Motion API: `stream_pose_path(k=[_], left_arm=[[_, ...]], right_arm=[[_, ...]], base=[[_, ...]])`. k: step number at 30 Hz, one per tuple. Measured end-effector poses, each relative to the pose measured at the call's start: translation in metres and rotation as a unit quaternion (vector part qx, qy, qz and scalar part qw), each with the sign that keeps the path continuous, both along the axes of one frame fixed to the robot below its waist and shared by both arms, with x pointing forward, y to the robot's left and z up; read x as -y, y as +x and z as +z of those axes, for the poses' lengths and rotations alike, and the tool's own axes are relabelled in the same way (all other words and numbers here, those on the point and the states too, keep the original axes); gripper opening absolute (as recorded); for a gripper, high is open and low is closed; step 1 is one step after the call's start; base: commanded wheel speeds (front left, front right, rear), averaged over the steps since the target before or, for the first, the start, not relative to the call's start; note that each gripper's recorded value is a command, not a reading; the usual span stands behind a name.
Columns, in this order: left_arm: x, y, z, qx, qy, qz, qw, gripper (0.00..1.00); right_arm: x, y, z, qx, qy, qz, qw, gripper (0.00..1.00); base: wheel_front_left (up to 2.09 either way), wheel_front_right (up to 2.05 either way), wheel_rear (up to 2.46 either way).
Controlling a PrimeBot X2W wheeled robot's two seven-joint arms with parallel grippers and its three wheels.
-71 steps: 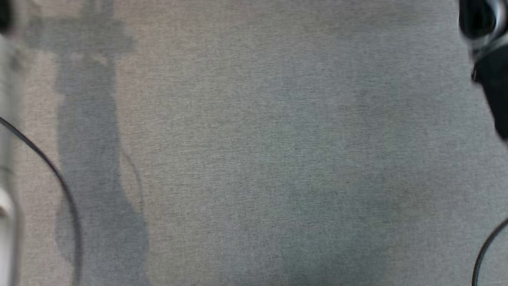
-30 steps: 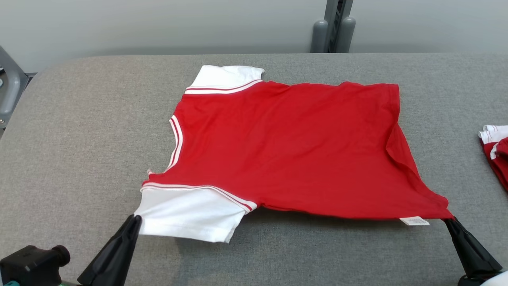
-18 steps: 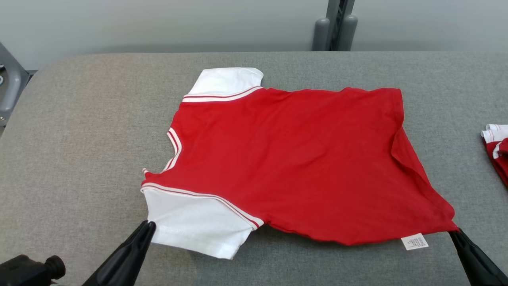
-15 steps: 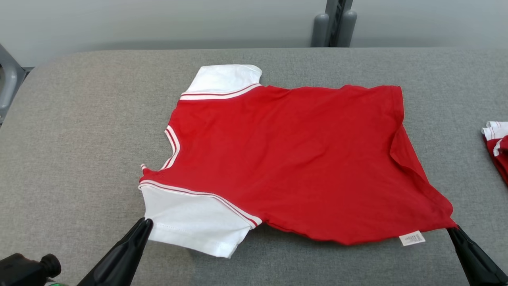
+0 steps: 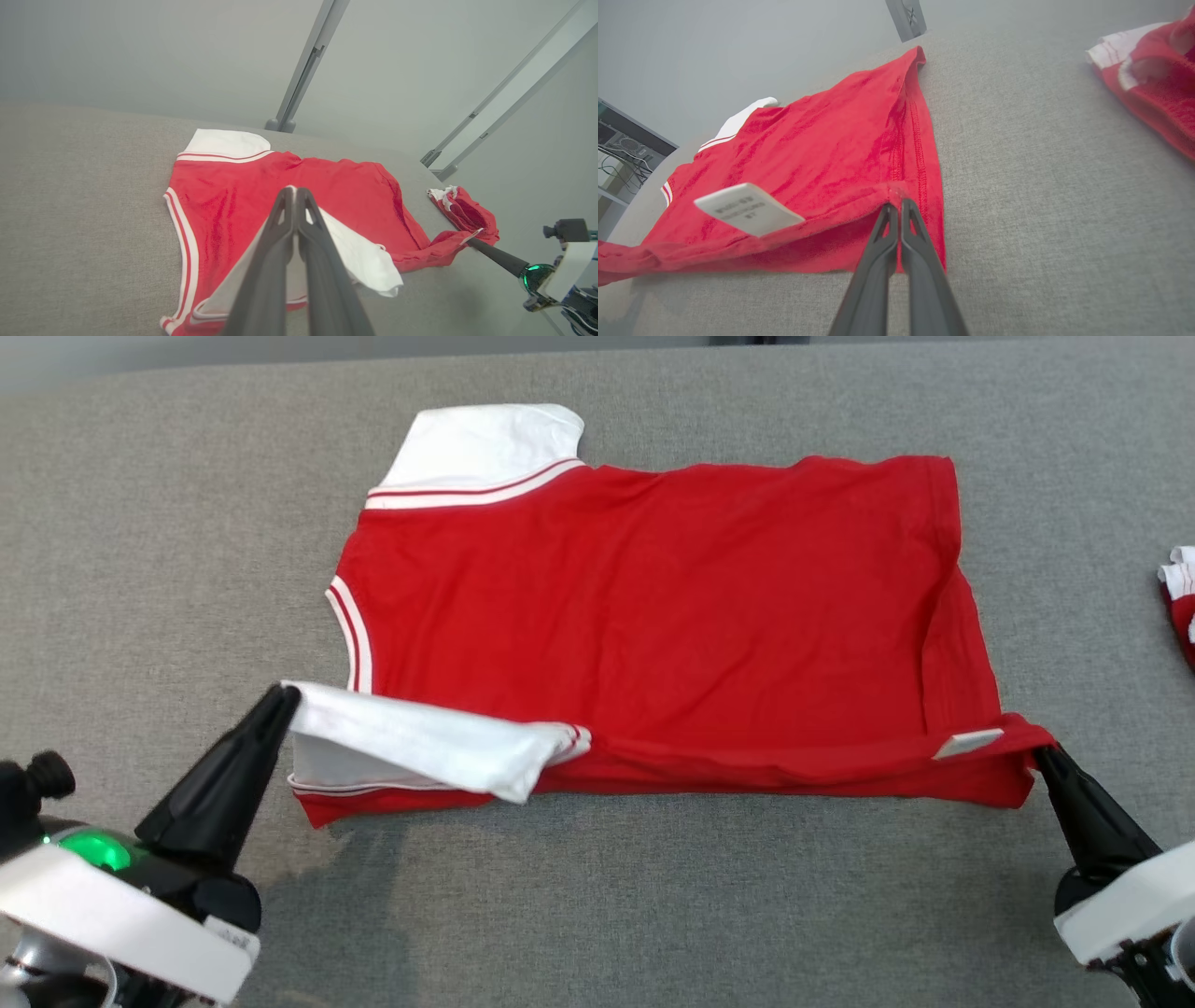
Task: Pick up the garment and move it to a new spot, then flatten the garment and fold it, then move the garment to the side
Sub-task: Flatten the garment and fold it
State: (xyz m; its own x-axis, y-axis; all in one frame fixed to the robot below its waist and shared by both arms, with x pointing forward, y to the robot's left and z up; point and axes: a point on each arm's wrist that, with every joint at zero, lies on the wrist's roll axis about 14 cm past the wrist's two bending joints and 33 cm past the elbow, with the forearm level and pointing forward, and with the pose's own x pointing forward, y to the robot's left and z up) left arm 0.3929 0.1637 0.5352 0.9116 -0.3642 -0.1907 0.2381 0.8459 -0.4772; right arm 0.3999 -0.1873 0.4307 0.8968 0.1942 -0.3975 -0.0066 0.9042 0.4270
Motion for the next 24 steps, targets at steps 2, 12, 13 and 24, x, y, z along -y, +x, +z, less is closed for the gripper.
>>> stream_pose_path(k=[2, 12, 13, 24], left_arm=[[-0.004, 0.014, -0.014, -0.012, 0.002, 0.006, 1.000, 0.00], [-0.009, 0.045, -0.087, -0.085, -0.005, 0.025, 0.996, 0.00], [-0.009, 0.047, -0.092, -0.089, -0.005, 0.029, 0.996, 0.00], [-0.018, 0.046, -0.108, -0.079, -0.022, 0.077, 0.994, 1.00]], right_arm=[[-0.003, 0.008, -0.009, -0.011, 0.003, 0.004, 1.000, 0.00], [-0.011, 0.028, -0.050, -0.054, 0.000, 0.019, 0.998, 0.00], [-0.012, 0.028, -0.055, -0.060, -0.004, 0.022, 0.998, 0.00], [-0.016, 0.049, -0.024, 0.047, -0.016, 0.024, 0.998, 1.00]], base=[[0.00, 0.00, 0.00], [0.00, 0.00, 0.00], [0.00, 0.00, 0.00], [0.00, 0.00, 0.00]])
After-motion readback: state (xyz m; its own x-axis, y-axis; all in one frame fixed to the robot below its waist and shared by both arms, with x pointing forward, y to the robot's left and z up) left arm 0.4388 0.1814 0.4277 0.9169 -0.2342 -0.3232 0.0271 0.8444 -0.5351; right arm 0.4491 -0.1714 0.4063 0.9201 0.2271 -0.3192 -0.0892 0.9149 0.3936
